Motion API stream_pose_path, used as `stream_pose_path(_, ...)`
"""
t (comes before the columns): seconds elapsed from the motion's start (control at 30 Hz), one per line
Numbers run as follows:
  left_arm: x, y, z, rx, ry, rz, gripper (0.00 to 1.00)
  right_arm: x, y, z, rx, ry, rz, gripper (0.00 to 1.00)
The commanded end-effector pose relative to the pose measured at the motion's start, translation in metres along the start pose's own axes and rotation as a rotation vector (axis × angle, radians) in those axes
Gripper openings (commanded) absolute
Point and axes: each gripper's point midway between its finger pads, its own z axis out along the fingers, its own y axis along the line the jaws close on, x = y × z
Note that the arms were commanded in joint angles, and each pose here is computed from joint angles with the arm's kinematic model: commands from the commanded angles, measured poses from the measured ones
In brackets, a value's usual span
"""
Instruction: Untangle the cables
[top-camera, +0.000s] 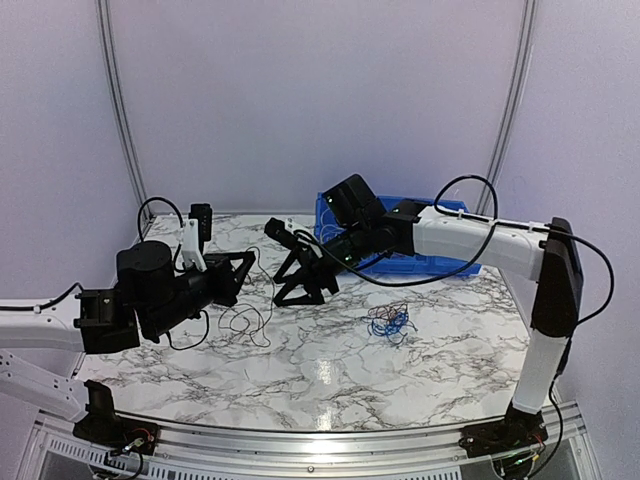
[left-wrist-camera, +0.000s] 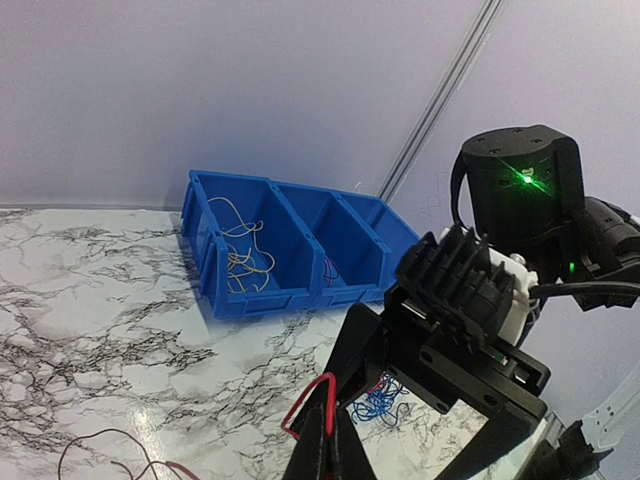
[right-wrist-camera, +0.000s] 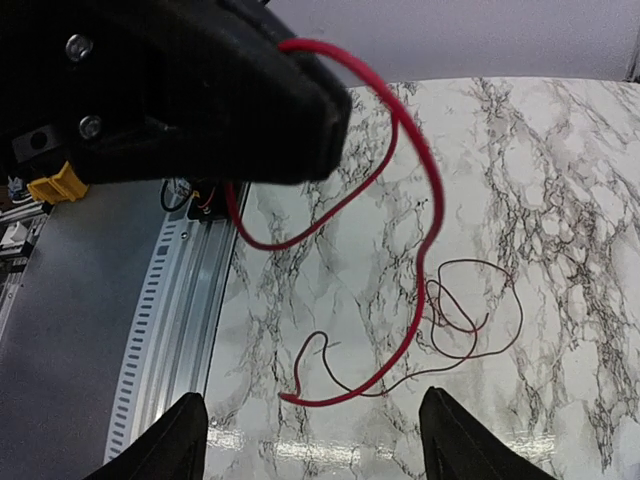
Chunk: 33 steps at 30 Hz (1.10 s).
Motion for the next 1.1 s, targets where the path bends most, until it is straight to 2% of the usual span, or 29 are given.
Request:
stream_pose_path(0.0,-0.011,-0.001,-0.005,0.012,-0.048,-0.029,0.0,-0.027,-0.005,0.007,-0.031,-0.056,0.023,0.73)
stream_pose_path(0.07,-0.012,-0.001,-0.006,0.014,-0.05,-0.031,0.0,-0.029,-0.012,0.013,-0.033,-0.054,0.045,0.71)
stream_pose_path(0.1,-0.013,-0.001,-0.007,0.015,-0.054,-0.034,0.0,-0.03,-0.014,0.015,-0.035,-0.05,0.052,0.65)
stream_pose_path(0.17,-0.014,0.001,-0.01,0.014,-0.059,-0.035,0.0,-0.032,-0.017,0.017,-0.039,-0.053,0.056,0.47)
stream_pose_path(0.23,-0.013,0.005,-0.012,0.004,-0.064,-0.033,0.0,-0.035,-0.017,0.017,-0.039,-0.056,0.051,0.22)
stream_pose_path(0.33,-0.009,0.013,-0.016,-0.018,-0.067,-0.027,0.0,-0.045,-0.016,0.005,-0.018,-0.072,0.023,0.03)
stream_pose_path(0.37,-0.006,0.016,-0.017,-0.025,-0.065,-0.024,0.0,-0.05,-0.014,-0.002,-0.009,-0.082,0.008,0.0)
stream_pose_path(0.53,0.008,0.029,-0.017,-0.063,-0.046,0.046,0.0,-0.066,-0.003,-0.031,0.029,-0.118,-0.054,0.0)
stream_pose_path(0.8,0.029,0.064,-0.007,-0.249,-0.004,0.324,0.0,-0.076,0.031,-0.052,-0.045,-0.147,-0.115,0.0)
stream_pose_path(1.07,0.094,0.097,0.015,-0.349,0.159,0.434,0.0,-0.107,0.058,-0.09,-0.044,-0.203,-0.232,0.0)
